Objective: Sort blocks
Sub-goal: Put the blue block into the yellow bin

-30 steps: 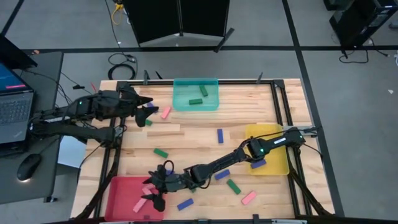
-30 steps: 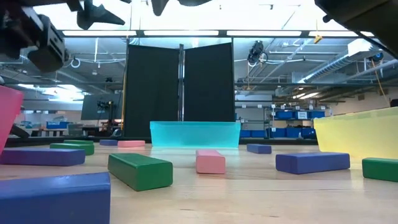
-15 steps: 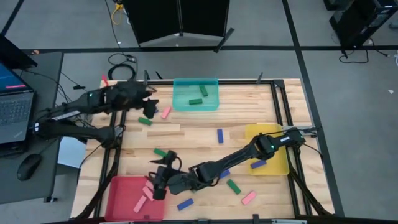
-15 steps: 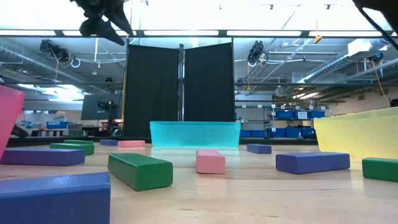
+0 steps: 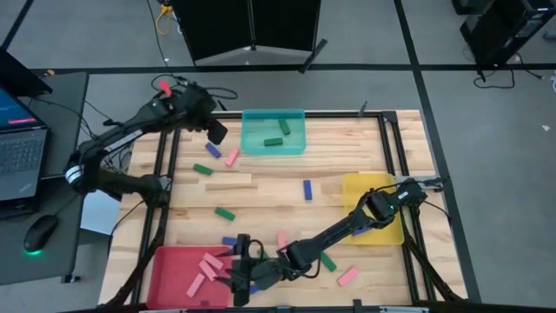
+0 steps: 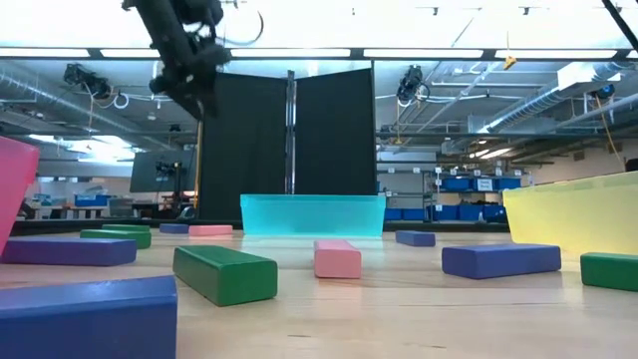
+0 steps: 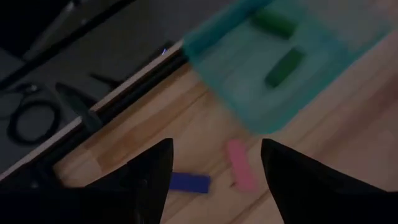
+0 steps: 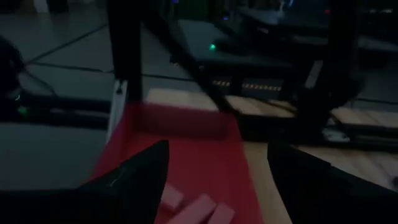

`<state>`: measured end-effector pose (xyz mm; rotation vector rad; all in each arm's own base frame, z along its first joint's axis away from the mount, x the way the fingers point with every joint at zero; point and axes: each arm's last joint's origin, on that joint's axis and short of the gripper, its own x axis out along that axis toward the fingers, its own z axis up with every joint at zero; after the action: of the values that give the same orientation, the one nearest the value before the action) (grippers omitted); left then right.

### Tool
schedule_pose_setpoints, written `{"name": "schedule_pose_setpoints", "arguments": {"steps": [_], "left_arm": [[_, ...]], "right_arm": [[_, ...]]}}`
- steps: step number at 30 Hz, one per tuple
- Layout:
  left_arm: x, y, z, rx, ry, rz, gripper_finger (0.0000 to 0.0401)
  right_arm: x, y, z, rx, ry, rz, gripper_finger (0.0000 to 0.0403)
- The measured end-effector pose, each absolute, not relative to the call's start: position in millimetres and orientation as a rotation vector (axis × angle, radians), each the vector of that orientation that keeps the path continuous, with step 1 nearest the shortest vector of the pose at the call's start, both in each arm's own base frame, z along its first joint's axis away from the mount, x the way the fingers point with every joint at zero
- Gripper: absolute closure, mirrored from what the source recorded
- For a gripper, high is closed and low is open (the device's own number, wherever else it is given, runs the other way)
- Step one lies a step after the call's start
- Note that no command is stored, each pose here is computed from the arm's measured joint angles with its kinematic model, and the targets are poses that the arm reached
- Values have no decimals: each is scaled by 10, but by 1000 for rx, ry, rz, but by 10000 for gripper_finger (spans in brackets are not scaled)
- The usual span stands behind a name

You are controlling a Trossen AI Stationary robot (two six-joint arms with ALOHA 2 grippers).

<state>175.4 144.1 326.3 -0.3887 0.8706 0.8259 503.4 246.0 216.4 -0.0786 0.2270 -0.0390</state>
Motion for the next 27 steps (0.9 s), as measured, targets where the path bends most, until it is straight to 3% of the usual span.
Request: {"name": "schedule_pose_setpoints", "arguments": {"steps": [3,9,19,27], "left_arm": [[1736,1576,3126,-408,980,822,151],[1756,1729,2867,-370,1214,758,151],[1985,1673,2609,30,1515,410,151],[2258,1598,2288,195,1684,206,133]], "right_arm": [[4969,2400,2074,-93,241,-67,129],[4469,2072,2302,-67,163,-202,130],[3170,1358,2279,26,72,-293,131],[2744,1148,2383,18,39,-303,132]]}}
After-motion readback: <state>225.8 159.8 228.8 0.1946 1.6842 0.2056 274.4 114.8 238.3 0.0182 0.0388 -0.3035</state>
